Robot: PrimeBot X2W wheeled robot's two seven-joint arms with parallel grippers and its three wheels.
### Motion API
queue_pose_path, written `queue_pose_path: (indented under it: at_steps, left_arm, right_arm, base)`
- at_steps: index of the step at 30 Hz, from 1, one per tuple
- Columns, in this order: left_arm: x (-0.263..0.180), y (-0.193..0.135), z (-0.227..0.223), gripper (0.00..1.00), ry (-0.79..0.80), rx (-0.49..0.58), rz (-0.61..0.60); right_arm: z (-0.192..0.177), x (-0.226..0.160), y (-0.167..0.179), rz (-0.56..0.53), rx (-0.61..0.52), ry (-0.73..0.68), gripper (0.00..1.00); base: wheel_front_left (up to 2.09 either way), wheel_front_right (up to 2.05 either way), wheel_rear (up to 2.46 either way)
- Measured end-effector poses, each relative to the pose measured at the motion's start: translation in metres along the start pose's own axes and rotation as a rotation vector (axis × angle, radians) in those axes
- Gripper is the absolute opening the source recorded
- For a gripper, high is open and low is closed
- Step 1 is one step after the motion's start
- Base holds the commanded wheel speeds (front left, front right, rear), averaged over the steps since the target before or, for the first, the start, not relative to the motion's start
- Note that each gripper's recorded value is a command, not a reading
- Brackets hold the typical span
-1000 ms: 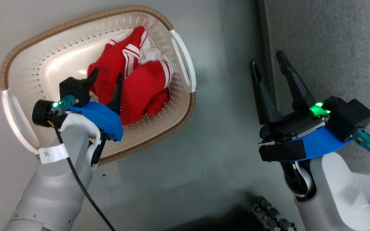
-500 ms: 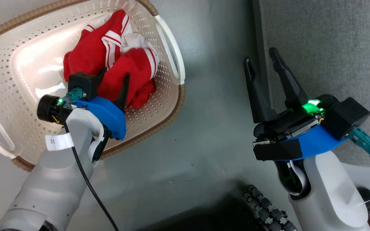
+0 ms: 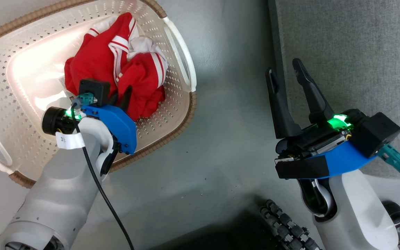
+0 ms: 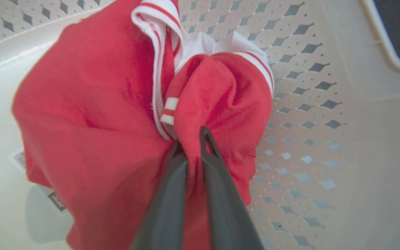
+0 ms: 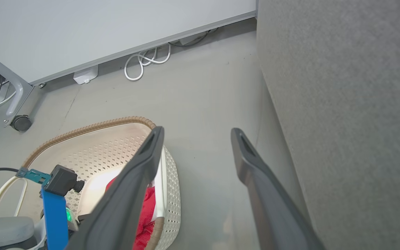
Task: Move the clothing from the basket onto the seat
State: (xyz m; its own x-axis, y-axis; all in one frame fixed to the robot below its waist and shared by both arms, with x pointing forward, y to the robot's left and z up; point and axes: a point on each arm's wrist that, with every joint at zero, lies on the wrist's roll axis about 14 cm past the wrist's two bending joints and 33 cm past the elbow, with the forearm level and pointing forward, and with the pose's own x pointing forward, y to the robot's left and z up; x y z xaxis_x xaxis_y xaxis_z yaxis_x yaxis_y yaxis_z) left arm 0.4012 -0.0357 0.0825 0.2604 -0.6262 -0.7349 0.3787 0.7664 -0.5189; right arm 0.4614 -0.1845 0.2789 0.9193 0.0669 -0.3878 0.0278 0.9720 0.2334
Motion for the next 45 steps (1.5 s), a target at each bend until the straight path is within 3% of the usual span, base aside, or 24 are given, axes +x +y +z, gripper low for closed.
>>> queue_pose_path:
  at_steps: [20, 30, 36, 45]
  left_arm:
    - [-0.012, -0.002, 0.027, 0.00, -0.074, 0.008, 0.010]
    - [-0.072, -0.051, 0.070, 0.00, -0.210, 0.075, -0.016]
    - [-0.125, -0.093, 0.119, 0.00, -0.383, 0.136, -0.050]
    - [-0.219, -0.154, 0.166, 0.00, -0.625, 0.308, -0.059]
  right_arm:
    - [0.024, 0.005, 0.011, 0.036, -0.003, -0.057, 1.00]
    - [0.071, -0.020, 0.034, 0.080, -0.024, -0.142, 1.00]
    - [0.096, -0.051, 0.051, 0.104, -0.017, -0.179, 1.00]
    - [0.130, -0.101, 0.091, 0.196, -0.004, -0.254, 1.00]
  base:
    - [0.00, 0.00, 0.00]
    - [0.00, 0.00, 0.00]
    - [0.00, 0.00, 0.00]
    - [0.00, 0.00, 0.00]
